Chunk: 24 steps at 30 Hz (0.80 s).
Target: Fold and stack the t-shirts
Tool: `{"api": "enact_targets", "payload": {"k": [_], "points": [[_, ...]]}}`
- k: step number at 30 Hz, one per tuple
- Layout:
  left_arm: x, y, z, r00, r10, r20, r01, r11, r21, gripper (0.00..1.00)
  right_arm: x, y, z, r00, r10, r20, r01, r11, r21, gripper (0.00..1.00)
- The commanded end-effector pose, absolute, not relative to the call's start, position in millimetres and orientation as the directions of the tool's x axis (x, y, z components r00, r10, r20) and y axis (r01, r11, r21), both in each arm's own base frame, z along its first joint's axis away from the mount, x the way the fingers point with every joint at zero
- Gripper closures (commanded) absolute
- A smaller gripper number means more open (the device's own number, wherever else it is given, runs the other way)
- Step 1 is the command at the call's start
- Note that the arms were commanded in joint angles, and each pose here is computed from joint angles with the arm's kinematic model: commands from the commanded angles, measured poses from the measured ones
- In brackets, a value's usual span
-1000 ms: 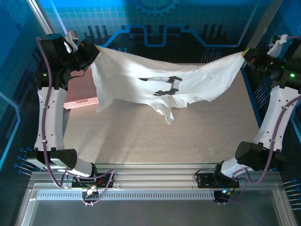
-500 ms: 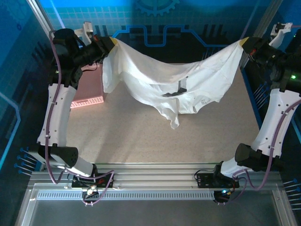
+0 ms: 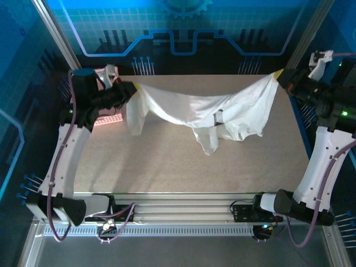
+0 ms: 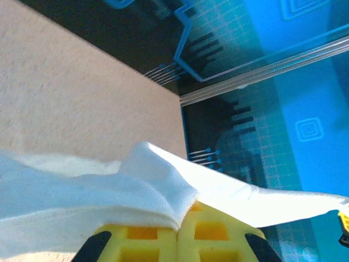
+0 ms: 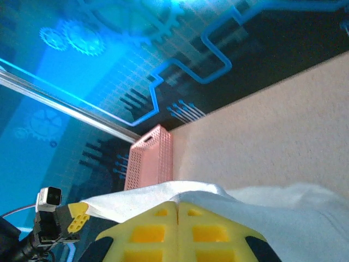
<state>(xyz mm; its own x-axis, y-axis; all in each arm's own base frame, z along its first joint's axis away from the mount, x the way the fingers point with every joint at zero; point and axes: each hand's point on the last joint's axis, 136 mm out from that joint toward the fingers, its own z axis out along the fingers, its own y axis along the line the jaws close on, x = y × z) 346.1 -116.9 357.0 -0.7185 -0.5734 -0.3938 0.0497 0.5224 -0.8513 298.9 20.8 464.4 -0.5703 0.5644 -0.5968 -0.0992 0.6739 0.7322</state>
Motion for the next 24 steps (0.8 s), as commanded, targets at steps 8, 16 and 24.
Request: {"api": "enact_targets", "payload": {"k": [8,16,24], "points": [[374.5,-87.8,150.1,-0.827,-0.541,-0.153,-0.318,0.674,-0.667,1.0,363.8,1.0,311.4,-0.772,0.492,-0.403,0.133,0.745,0.654,1.0],[413.2,-80.3,64.2,-0.849,-0.521,-0.089,-0.385,0.725,-0.572,0.63,408.0,14.6,203.8,-0.862,0.425,-0.278,0.213,0.799,0.562,1.0],[395.0,-97.4,163.3,-0.82,-0.53,-0.216,-0.321,0.737,-0.595,0.29,408.4,19.7,191.0,-0.881,0.383,-0.277,0.192,0.825,0.531,1.0]]}}
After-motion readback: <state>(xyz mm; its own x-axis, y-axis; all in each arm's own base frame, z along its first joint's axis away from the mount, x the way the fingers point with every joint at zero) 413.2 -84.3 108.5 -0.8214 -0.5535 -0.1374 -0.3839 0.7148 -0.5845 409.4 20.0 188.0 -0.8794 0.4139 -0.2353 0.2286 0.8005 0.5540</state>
